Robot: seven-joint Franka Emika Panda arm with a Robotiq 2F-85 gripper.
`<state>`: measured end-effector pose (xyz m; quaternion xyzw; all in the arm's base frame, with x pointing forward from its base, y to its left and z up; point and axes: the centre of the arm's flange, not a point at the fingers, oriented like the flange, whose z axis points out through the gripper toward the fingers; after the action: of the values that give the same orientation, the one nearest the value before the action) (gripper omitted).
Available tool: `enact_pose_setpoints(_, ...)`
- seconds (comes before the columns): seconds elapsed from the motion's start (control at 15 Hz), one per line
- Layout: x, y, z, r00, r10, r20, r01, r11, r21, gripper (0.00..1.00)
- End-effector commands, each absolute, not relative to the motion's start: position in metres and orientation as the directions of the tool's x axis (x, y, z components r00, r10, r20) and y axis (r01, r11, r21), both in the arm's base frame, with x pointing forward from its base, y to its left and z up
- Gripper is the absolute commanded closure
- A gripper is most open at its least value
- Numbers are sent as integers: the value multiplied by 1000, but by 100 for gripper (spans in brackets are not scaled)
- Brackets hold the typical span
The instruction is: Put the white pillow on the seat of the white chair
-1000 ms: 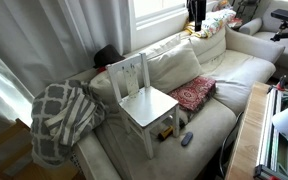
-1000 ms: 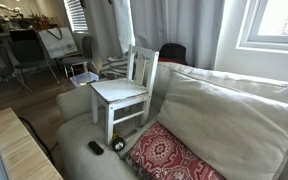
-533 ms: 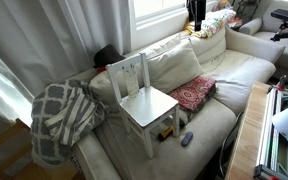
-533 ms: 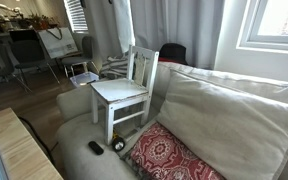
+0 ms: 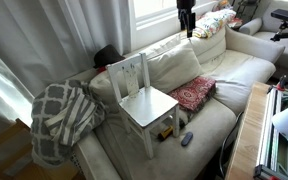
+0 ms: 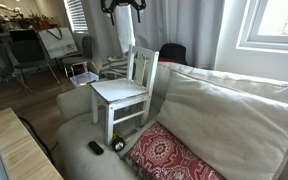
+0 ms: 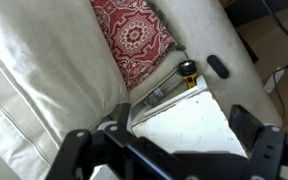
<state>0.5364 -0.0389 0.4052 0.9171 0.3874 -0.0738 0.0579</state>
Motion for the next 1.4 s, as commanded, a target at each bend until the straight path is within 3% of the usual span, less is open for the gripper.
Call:
enact_pose_setpoints(0.0, 583, -66, 364, 620, 761, -188, 778, -628, 27, 0)
enact_pose_setpoints(0.47, 626, -96, 308, 671, 713, -201, 732, -681, 28, 0)
enact_pose_setpoints(0.53, 606, -87, 320, 664, 718, -208, 737, -676, 18, 0)
enact_pose_setpoints(1.33, 635, -109, 291, 717, 660, -224, 683, -729, 38, 0)
